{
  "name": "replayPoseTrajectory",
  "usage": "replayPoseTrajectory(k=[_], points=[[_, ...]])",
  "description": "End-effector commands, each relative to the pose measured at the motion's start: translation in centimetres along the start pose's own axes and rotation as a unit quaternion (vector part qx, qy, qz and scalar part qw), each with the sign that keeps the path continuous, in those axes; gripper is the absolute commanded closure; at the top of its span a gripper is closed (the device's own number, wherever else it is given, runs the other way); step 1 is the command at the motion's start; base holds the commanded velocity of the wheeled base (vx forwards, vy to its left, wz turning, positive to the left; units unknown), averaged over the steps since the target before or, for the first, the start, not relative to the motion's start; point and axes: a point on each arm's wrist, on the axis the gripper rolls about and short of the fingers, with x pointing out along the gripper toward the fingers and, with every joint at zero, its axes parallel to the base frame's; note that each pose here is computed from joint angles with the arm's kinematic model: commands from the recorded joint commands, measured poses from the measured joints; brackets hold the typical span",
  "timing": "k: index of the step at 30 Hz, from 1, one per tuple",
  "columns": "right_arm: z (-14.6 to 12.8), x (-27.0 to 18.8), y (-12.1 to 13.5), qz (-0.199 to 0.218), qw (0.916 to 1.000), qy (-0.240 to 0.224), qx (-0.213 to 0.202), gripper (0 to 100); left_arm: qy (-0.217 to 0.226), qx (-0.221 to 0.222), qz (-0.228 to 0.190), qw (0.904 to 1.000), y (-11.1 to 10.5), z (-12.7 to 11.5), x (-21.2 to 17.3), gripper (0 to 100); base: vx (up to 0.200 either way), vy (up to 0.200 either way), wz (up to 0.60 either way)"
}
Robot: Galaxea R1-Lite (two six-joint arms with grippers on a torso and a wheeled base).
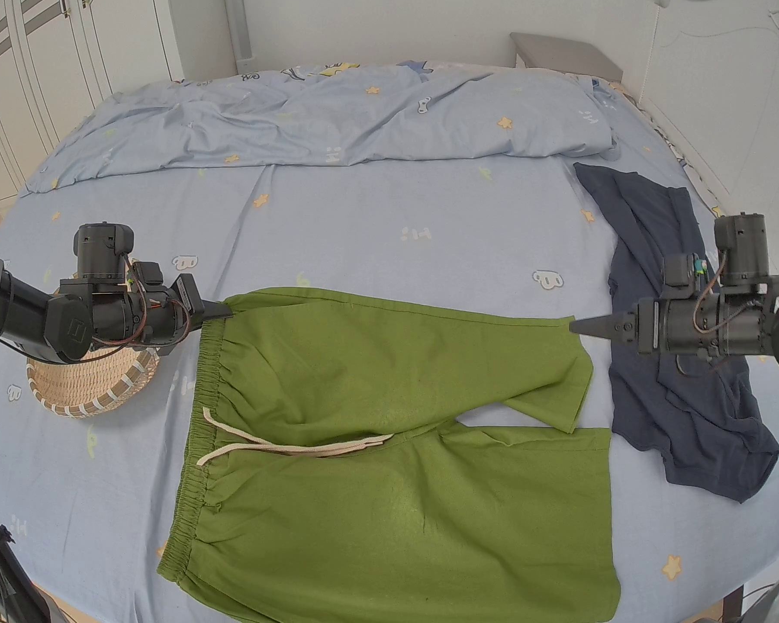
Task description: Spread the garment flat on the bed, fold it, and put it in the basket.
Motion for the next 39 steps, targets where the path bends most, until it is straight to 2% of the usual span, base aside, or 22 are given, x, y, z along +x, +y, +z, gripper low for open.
replayPoseTrajectory(k=[1, 9, 14, 18, 36, 37, 39], points=[[1.6, 5.0, -4.7, -0.023, 0.9995, 0.008, 0.022, 0, -0.023, 0.005, 0.003, 0.9997, 0.1, 0.9, -1.5, 100, 0.0, 0.0, 0.0], [2.0, 9.3, -9.5, -0.042, 0.9983, 0.011, 0.039, 0, -0.019, 0.005, 0.002, 0.9998, 0.1, 0.8, -1.2, 100, 0.0, 0.0, 0.0], [1.9, 11.6, -11.0, -0.043, 0.9982, 0.014, 0.041, 0, -0.017, 0.006, 0.003, 0.9998, 0.1, 0.7, -1.1, 100, 0.0, 0.0, 0.0], [1.7, 12.5, -11.6, -0.041, 0.9982, 0.016, 0.041, 0, -0.016, 0.005, 0.003, 0.9998, 0.1, 0.7, -1.0, 100, 0.0, 0.0, 0.0], [1.3, 14.0, -11.4, -0.021, 0.9993, 0.0, 0.032, 0, -0.013, 0.012, 0.004, 0.9998, 0.3, 0.5, -0.8, 100, 0.0, 0.0, 0.0], [1.3, 14.0, -11.4, -0.021, 0.9993, 0.0, 0.032, 100, -0.013, 0.011, 0.005, 0.9998, 0.4, 0.5, -0.8, 100, 0.0, 0.0, 0.0], [1.3, 14.0, -11.3, -0.02, 0.9993, 0.001, 0.032, 100, -0.013, 0.011, 0.004, 0.9998, 0.4, 0.5, -0.8, 100, 0.0, 0.0, 0.0]])
